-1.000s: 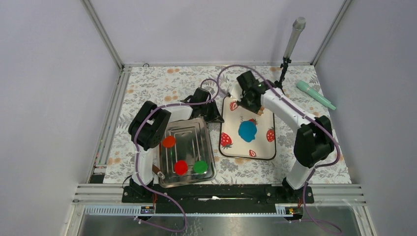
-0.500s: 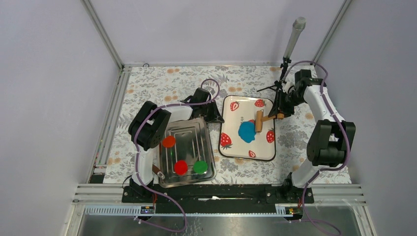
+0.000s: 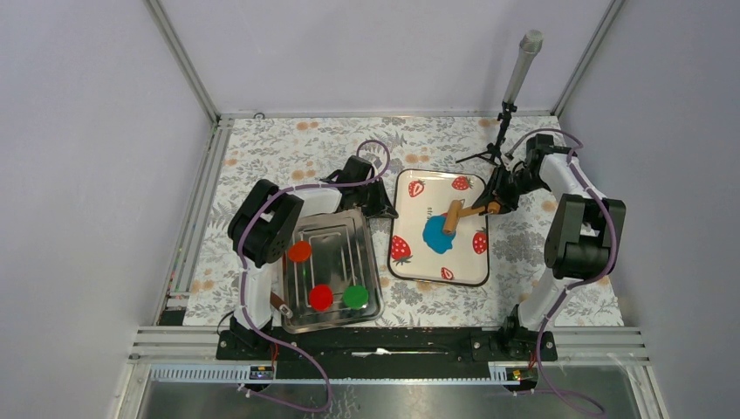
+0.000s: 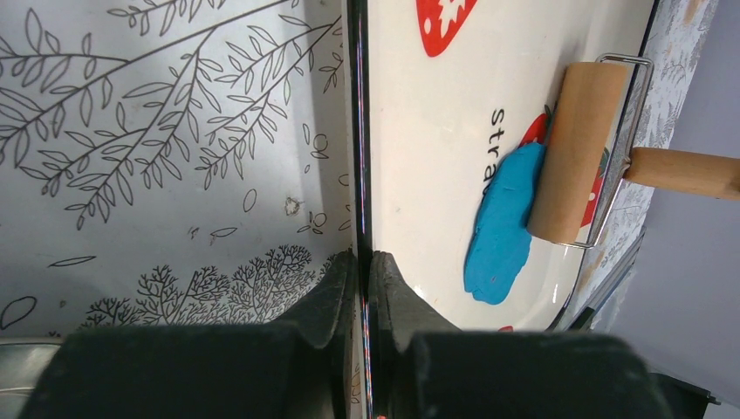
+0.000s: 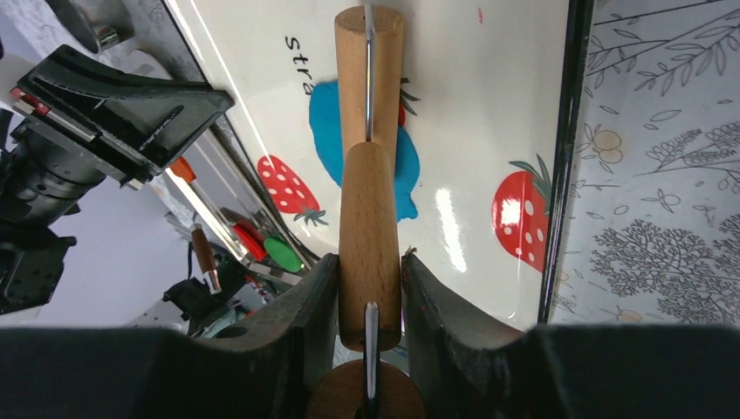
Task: Roll out the dumpling wrappers from the dough
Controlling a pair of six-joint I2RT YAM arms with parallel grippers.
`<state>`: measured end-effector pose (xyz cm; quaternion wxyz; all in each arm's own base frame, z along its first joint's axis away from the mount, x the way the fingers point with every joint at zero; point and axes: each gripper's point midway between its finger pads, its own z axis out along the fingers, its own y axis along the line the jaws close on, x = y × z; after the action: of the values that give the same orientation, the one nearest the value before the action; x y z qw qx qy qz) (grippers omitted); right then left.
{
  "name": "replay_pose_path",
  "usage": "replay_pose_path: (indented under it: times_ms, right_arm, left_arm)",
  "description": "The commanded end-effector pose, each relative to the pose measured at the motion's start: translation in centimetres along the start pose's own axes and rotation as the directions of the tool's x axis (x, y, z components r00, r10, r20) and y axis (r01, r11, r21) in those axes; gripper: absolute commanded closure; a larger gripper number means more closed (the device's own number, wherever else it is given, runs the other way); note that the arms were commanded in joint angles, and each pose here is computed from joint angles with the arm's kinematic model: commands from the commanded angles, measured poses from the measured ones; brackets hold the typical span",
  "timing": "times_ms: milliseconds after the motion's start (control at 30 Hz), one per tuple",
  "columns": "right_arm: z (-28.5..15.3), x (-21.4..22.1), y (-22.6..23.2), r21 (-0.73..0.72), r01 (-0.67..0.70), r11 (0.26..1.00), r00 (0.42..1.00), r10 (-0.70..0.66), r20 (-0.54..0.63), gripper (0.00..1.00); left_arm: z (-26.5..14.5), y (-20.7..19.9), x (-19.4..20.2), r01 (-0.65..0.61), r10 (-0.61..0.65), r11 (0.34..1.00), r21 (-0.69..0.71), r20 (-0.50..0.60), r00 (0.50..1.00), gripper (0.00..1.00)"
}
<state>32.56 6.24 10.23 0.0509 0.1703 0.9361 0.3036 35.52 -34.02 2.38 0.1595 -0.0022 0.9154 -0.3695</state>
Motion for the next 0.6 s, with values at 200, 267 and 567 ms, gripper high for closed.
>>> replay_pose_path:
  times_ms: [200, 267, 567]
  right_arm:
    - [3.2, 2.0, -6.0, 0.249, 0.063, 0.966, 0.996, -0.046, -0.074, 1.0]
    - [3.6, 2.5, -6.1, 0.27, 0.091, 0.959, 0.993, -0.069, -0.09, 1.0]
    - [6.0, 2.8, -4.9, 0.262, 0.129, 0.956, 0.988, -0.1, -0.122, 1.0]
  left_arm:
    - [0.6, 5.2, 5.0, 0.009, -0.034, 0.985, -0.171, -0.146, 0.989, 1.0]
    - [0.6, 5.0, 4.8, 0.009, -0.033, 0.986, -0.169, -0.143, 0.989, 1.0]
    - [0.7, 5.1, 4.7, 0.012, -0.036, 0.986, -0.164, -0.144, 0.989, 1.0]
